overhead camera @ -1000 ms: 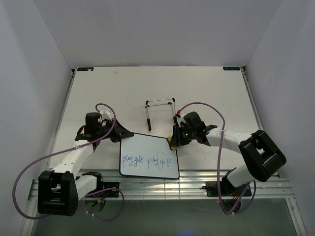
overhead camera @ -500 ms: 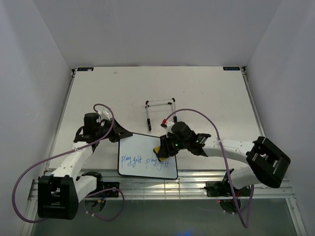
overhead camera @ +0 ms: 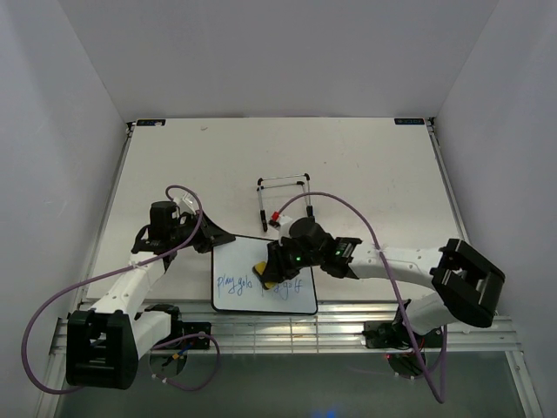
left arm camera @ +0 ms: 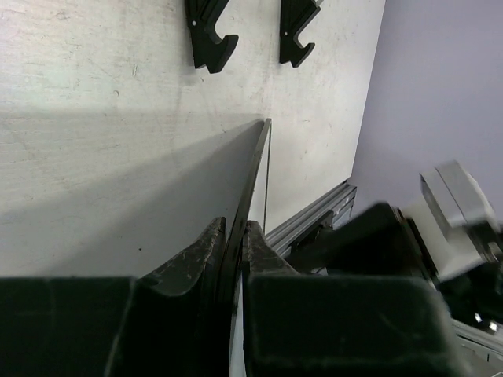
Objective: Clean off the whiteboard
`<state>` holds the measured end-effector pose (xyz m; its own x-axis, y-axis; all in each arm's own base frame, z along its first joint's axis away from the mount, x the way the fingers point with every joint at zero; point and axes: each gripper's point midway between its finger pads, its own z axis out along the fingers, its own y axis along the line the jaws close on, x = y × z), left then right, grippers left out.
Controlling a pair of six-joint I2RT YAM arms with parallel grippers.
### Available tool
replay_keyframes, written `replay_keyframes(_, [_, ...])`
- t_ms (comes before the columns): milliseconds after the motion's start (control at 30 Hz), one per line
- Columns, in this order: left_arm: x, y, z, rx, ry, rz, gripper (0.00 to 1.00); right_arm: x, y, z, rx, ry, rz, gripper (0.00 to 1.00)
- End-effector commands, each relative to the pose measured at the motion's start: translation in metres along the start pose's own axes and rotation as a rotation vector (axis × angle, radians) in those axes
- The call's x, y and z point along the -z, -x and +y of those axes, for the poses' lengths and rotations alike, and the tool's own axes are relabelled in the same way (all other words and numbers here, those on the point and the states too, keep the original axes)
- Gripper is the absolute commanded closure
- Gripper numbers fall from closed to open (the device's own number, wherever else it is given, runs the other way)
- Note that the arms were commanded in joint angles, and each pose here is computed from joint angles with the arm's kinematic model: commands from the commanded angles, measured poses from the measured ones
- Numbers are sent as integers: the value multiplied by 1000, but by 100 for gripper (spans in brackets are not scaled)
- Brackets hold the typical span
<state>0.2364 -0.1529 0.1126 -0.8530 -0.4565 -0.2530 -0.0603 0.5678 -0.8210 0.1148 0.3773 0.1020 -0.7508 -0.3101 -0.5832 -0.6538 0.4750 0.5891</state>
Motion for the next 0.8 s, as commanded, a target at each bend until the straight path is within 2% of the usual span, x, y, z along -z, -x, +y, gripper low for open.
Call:
replay_keyframes(0, [0,13,42,17,205,-112,100,29,-74,-83,-125,-224,130,70])
replay_keyframes(67, [0,14,43,20,209,-120,100,47,-79,-104,-171,-257,91,70])
replay_keyframes(133, [1,12,43,22,209,-122,100,64,-111,-126,-226,-313,125,70])
replay_keyframes(333, [-1,10,44,30,200,-119,100,80,-115,-125,-231,-325,90,70])
replay_keyframes(467, [-2,7,46,42,196,-112,100,71,-94,-97,-196,-234,55,71])
replay_keyframes(767, [-3,4,46,89,174,-132,100,26,-47,12,-57,3,-5,71])
